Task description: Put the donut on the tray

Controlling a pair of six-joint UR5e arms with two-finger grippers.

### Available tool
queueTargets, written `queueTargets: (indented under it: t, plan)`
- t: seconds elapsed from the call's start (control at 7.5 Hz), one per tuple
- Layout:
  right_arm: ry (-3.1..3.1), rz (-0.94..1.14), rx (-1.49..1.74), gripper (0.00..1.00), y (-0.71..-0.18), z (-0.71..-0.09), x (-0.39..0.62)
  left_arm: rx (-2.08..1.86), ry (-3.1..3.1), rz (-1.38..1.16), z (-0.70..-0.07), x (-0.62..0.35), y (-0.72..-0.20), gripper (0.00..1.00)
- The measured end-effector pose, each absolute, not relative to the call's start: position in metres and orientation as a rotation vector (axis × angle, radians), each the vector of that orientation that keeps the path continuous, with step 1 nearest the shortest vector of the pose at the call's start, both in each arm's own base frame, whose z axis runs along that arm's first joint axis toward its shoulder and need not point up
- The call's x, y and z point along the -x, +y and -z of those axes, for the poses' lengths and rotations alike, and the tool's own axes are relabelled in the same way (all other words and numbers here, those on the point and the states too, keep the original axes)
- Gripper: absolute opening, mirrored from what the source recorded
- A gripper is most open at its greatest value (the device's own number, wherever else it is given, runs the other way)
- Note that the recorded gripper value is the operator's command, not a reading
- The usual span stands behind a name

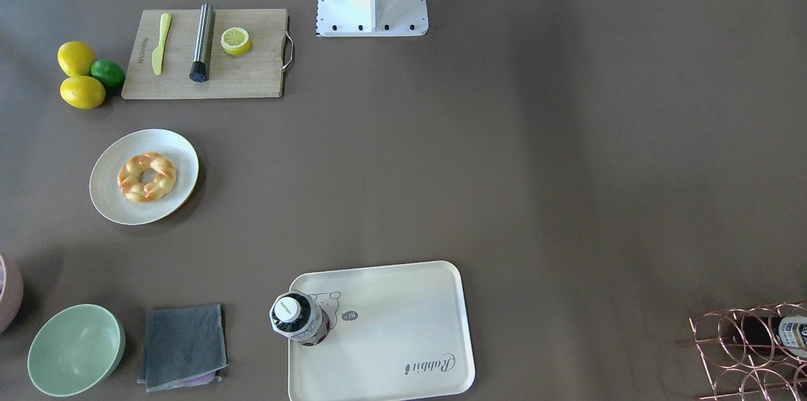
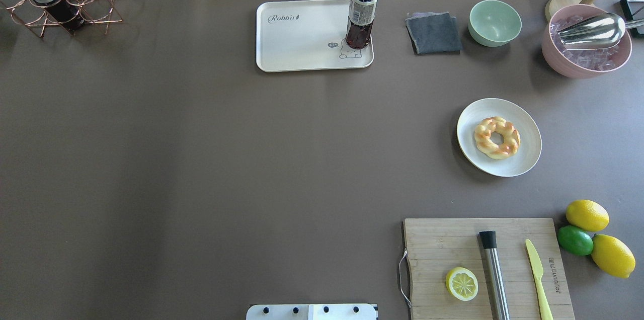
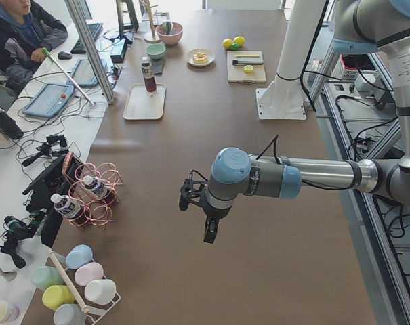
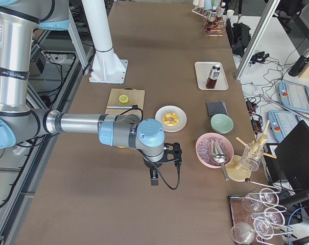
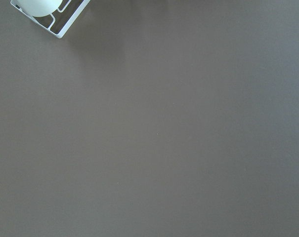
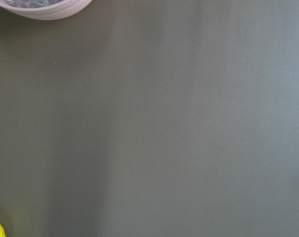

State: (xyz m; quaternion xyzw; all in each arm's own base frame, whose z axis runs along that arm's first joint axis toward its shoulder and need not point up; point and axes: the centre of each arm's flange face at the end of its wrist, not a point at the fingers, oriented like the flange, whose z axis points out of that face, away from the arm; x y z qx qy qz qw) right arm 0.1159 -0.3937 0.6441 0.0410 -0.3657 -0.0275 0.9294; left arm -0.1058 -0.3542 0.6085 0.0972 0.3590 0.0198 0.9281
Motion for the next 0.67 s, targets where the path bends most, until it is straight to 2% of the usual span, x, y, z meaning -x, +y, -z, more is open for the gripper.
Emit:
queueTargets:
  t: [0.67]
  plan:
    - [-0.763,0.049,-0.072,1.0,-0.3951,-0.6499,-0.1146,-0.19,0.737,-0.04,-0.6121,0.1048,-0.3579,0.98]
